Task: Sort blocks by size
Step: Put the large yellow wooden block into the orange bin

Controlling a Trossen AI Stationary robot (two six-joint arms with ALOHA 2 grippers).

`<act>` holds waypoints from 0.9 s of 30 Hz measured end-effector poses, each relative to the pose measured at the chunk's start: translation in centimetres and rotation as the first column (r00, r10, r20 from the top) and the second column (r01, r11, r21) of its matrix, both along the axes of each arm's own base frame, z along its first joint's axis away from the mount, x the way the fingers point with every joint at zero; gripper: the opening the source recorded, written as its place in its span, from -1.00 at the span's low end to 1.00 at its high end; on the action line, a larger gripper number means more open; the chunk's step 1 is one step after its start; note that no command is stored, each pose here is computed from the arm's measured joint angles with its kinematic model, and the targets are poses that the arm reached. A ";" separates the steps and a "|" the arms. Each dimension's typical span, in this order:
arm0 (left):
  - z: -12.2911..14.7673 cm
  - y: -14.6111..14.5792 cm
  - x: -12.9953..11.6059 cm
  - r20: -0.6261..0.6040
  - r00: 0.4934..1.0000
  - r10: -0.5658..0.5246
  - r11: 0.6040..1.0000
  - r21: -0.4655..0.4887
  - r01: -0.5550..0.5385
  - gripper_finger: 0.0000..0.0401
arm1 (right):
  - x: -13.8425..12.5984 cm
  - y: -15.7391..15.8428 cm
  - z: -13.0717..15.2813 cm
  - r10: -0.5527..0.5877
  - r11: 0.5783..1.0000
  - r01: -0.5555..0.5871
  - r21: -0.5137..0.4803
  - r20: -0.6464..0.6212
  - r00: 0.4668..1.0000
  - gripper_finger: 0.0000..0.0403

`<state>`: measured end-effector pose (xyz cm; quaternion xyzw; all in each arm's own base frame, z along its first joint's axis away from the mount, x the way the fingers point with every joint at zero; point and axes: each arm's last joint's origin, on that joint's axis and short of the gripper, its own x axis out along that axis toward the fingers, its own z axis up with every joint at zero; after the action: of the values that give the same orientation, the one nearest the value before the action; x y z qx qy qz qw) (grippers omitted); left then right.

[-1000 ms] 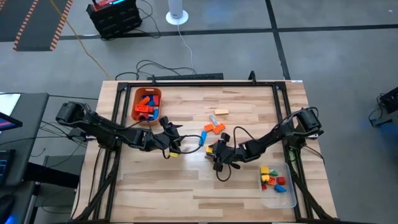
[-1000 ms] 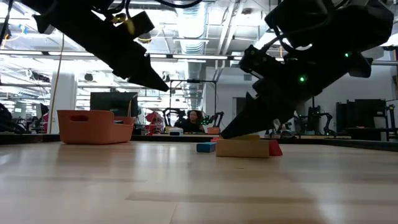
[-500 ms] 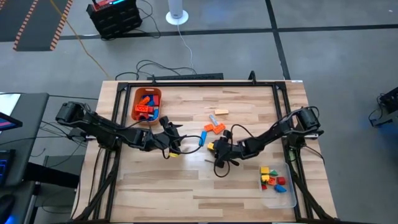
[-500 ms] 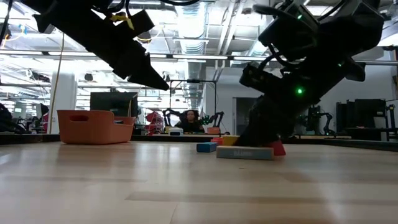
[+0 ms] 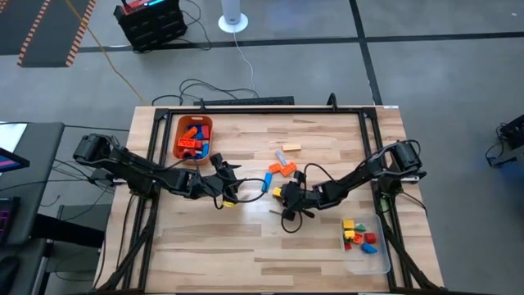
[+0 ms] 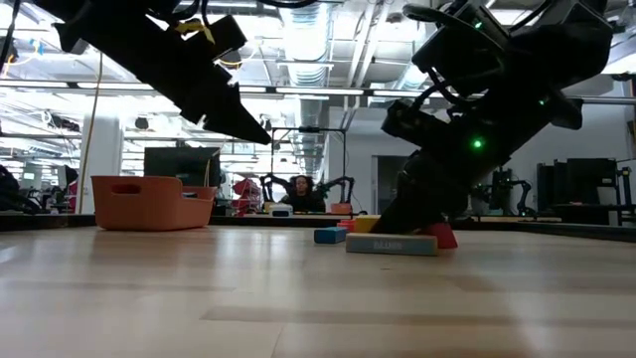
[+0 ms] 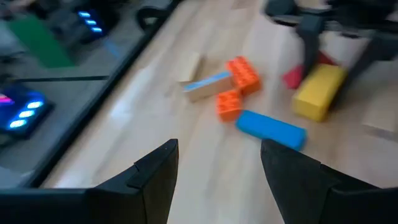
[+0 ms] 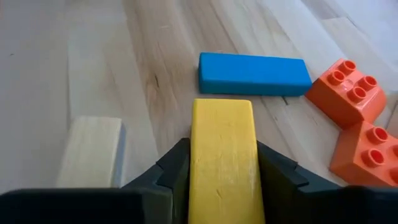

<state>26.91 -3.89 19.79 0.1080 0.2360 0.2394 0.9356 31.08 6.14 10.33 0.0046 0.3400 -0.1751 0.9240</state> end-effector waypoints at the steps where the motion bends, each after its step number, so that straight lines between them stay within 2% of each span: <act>1: 0.0 -0.1 0.0 -0.002 1.000 -0.023 1.000 -0.014 0.023 0.12 | 0.0 0.0 0.0 -0.001 1.000 0.001 -0.003 0.003 1.000 -0.22; 4: -0.1 -0.5 0.2 -0.022 0.987 -0.160 0.985 -0.069 0.158 0.12 | 0.1 0.1 0.5 -0.013 0.999 0.015 -0.046 0.038 0.999 -0.22; 7: -0.1 -0.9 0.3 -0.020 0.952 -0.305 0.946 -0.119 0.300 0.12 | 0.4 0.8 1.9 0.008 0.996 0.003 -0.089 0.124 0.992 -0.22; 9: 0.1 -1.1 0.5 0.010 0.933 -0.359 0.924 -0.135 0.357 0.12 | 0.6 1.4 2.6 0.050 0.993 -0.030 -0.115 0.175 0.983 -0.22; 13: 0.7 -1.2 0.8 0.065 0.924 -0.376 0.917 -0.115 0.381 0.12 | 0.9 2.4 3.6 0.107 0.988 -0.072 -0.140 0.259 0.960 -0.20; 17: 0.7 -1.2 0.8 0.063 0.924 -0.376 0.917 -0.115 0.381 0.12 | 0.6 2.9 3.8 0.120 0.984 -0.081 -0.158 0.254 0.960 -0.20; 22: 0.7 -1.2 0.8 0.069 0.924 -0.376 0.917 -0.114 0.382 0.12 | 0.2 3.2 6.2 0.134 0.983 -0.084 -0.163 0.325 0.936 -0.20; 27: 0.9 -1.2 0.9 0.105 0.925 -0.365 0.917 -0.132 0.376 0.12 | 0.2 3.4 7.6 0.170 0.983 -0.129 -0.128 0.407 0.897 -0.20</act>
<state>27.77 -5.11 20.71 0.0707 0.1920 0.0435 0.9779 31.32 9.51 17.91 -0.0296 0.1256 -0.1151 0.9849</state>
